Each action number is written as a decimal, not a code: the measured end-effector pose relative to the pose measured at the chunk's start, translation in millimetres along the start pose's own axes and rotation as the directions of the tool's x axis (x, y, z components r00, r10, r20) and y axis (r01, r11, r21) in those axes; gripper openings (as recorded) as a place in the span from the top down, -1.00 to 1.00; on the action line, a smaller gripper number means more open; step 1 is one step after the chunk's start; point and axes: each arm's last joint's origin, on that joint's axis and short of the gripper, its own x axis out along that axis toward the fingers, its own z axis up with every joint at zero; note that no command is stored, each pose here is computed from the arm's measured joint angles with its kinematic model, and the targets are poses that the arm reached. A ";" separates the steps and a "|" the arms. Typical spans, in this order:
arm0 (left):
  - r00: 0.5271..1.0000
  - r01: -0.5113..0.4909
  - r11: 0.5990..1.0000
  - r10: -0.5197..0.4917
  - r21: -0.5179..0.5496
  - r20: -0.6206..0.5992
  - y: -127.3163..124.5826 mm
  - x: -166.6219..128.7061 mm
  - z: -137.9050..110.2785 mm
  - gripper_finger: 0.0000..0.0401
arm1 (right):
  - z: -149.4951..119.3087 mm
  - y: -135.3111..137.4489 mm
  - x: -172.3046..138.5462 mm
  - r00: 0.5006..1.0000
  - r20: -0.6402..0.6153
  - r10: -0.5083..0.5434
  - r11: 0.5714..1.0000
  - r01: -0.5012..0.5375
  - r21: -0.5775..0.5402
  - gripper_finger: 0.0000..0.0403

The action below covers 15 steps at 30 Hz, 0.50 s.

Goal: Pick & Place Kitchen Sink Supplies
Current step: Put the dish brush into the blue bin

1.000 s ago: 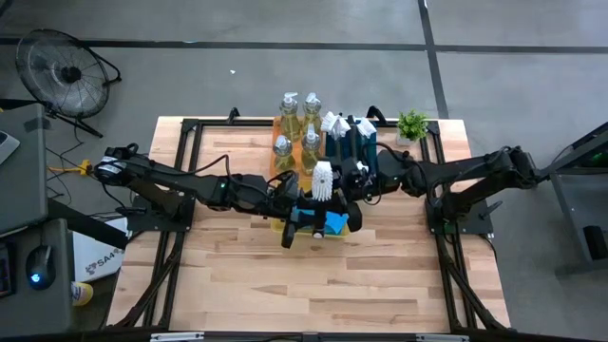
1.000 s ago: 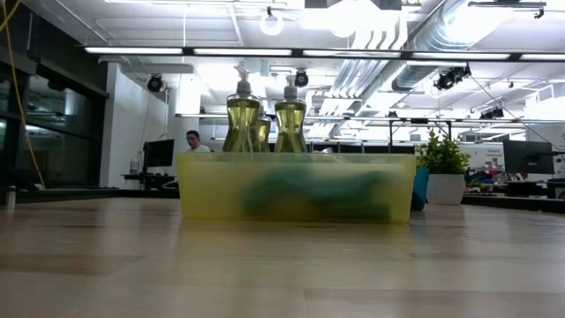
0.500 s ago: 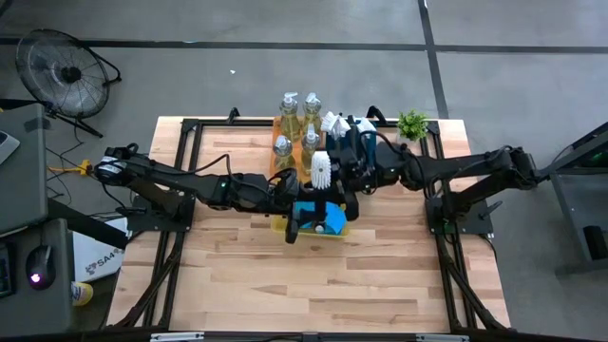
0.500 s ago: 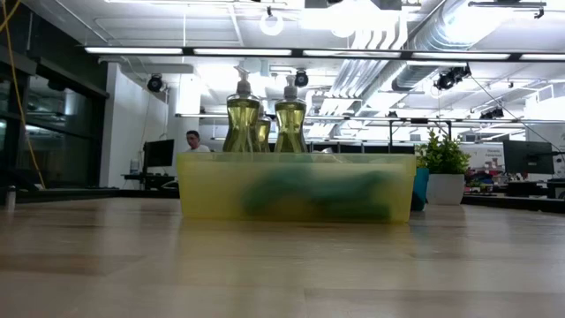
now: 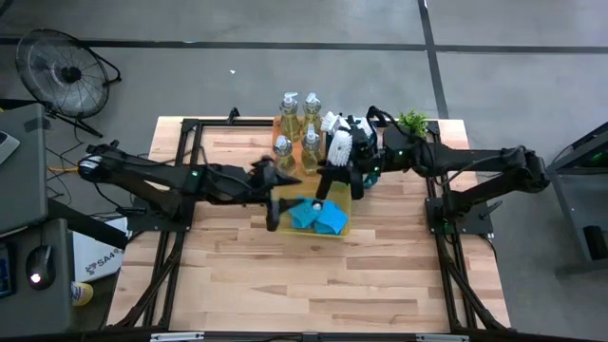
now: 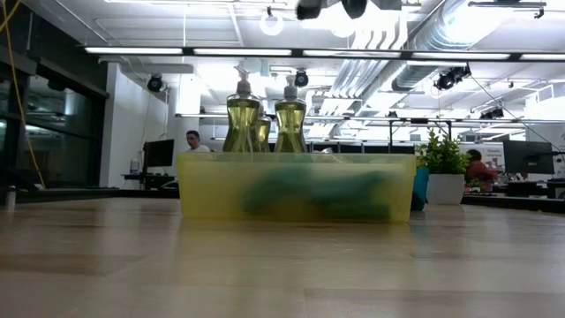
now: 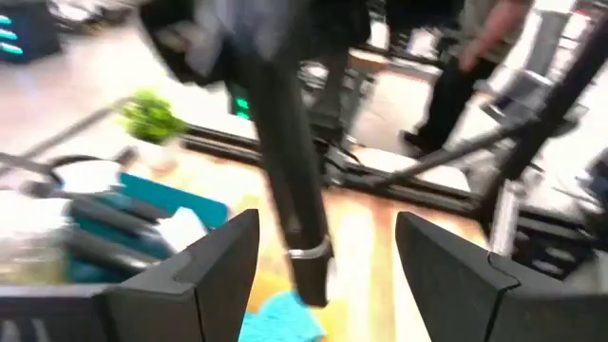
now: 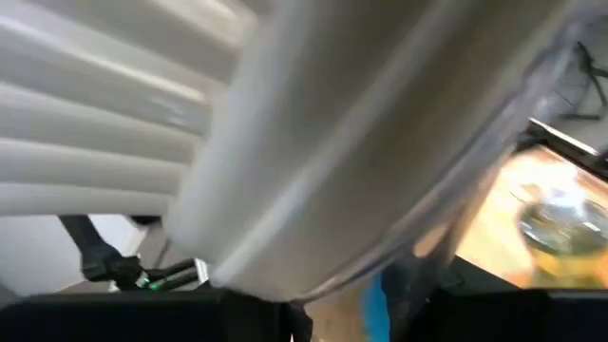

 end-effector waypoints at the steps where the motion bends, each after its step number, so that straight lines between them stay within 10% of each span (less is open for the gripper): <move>1: 1.000 -0.025 1.000 0.025 0.000 0.010 2.3 -5.8 3.1 -0.22 | 0.5 -2.4 -2.9 1.000 -0.012 -0.019 1.000 0.019 0.003 0.45; 15: 0.982 -0.190 0.982 0.190 0.000 -0.010 30.2 -77.0 17.9 -0.22 | -4.2 -45.3 -42.4 0.864 -0.176 -0.471 0.876 0.481 0.021 0.44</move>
